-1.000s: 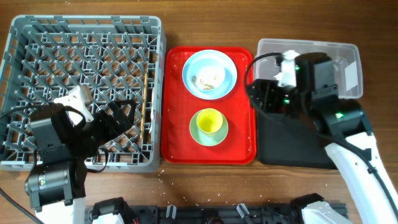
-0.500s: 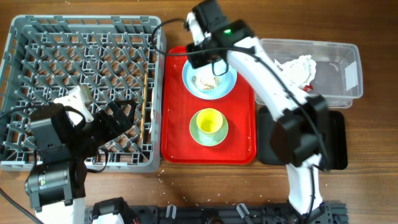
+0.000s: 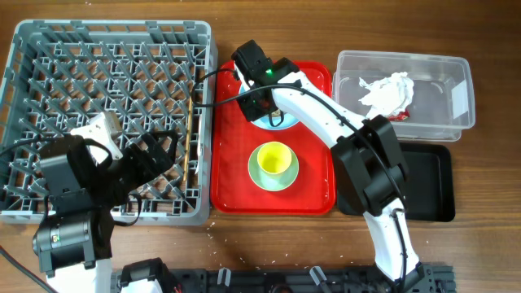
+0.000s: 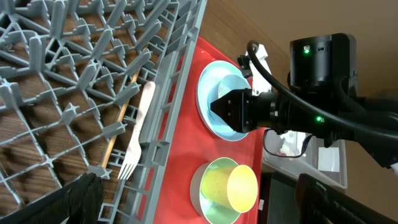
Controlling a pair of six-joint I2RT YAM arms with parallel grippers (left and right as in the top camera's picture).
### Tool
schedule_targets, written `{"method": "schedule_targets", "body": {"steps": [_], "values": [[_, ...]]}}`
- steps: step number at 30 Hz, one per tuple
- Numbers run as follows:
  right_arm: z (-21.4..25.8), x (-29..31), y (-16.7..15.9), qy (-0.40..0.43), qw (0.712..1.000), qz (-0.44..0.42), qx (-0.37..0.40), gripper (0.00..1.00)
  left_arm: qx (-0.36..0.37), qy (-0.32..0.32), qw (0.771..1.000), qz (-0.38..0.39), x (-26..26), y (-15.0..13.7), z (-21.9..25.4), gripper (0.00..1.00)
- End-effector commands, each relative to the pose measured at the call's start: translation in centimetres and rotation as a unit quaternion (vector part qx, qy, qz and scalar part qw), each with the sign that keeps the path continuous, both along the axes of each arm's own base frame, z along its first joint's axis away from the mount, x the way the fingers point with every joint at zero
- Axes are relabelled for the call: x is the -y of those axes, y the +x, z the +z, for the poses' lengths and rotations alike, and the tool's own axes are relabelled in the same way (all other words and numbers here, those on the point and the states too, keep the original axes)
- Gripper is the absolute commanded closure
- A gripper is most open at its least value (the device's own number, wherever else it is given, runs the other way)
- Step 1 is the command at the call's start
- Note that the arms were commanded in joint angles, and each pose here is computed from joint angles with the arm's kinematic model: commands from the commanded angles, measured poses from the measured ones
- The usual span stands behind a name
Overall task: Sort waste into correct bins and load items into the dishwasher rack
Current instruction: 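Reach the right gripper toward the blue plate on the red tray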
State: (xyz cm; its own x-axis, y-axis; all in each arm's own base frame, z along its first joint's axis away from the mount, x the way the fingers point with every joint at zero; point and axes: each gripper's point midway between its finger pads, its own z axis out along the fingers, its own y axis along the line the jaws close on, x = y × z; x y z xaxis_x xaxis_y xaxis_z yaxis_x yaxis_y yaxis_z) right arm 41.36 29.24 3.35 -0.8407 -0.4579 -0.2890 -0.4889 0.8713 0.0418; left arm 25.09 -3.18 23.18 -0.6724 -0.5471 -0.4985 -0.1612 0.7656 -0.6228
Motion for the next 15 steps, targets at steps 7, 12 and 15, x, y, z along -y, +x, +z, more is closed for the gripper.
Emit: {"method": "schedule_targets", "body": {"steps": [7,12,15], "values": [[1.6,1.8,0.5,-0.045,0.999,-0.015,0.021,0.96,0.004,-0.002,1.000,0.002,-0.1,0.0,0.2,0.00],[10.3,3.7,0.2,-0.042,0.995,-0.035,0.087,0.96,0.004,-0.001,1.000,0.002,-0.1,0.0,0.2,0.00],[13.9,5.2,-0.8,-0.040,0.991,-0.066,0.108,0.96,0.004,-0.001,1.000,0.002,-0.1,0.0,0.2,0.00]]}}
